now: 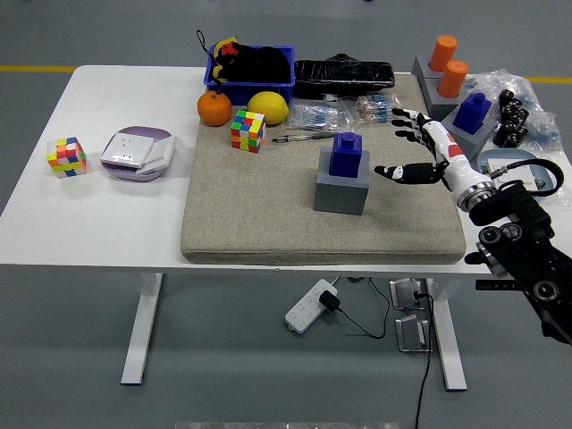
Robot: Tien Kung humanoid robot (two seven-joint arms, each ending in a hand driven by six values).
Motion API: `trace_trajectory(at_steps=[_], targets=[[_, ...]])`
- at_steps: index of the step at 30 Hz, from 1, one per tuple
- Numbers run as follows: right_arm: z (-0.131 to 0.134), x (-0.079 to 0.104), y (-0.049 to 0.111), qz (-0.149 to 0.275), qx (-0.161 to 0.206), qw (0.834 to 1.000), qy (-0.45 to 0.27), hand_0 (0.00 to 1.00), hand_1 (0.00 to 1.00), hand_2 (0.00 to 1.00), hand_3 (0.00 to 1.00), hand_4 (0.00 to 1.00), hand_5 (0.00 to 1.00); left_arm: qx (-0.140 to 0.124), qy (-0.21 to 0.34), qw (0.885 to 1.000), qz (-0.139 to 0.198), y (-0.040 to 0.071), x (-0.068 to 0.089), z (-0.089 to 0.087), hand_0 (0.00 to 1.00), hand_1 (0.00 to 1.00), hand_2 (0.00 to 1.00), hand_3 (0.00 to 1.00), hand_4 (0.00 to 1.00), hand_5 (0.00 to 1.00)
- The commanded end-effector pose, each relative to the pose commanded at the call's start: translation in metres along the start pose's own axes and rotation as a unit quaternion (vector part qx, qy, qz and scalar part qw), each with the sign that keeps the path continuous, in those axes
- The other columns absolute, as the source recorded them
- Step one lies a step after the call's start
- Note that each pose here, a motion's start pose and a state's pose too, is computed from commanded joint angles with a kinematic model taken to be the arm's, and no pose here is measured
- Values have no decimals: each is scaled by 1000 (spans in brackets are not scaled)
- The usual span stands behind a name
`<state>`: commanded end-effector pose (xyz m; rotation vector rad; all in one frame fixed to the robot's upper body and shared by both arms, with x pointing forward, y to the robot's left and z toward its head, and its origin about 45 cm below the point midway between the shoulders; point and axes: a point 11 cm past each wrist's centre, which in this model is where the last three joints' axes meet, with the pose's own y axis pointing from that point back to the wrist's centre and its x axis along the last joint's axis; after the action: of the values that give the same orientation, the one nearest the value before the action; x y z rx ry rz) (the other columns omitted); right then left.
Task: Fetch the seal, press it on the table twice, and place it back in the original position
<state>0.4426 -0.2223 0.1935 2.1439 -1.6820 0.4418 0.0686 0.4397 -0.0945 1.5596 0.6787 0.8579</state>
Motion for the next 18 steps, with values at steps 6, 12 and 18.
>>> trace_trajectory(at_steps=[6, 12, 18], targets=[[0, -10, -6, -15, -3, 1000, 0, 883, 824, 863, 907, 970, 2, -1, -2, 1000, -1, 0, 0, 2, 822, 788, 750, 812, 715, 375], [6, -18, -11, -20, -12, 999, -21, 884, 826, 860, 904, 967, 2, 0, -5, 1000, -1, 0, 0, 1, 822, 788, 752, 812, 715, 375], [10, -22, -14, -19, -14, 999, -48, 878, 825, 857, 905, 961, 2, 0, -8, 1000, -1, 0, 0, 2, 822, 788, 751, 812, 715, 375]])
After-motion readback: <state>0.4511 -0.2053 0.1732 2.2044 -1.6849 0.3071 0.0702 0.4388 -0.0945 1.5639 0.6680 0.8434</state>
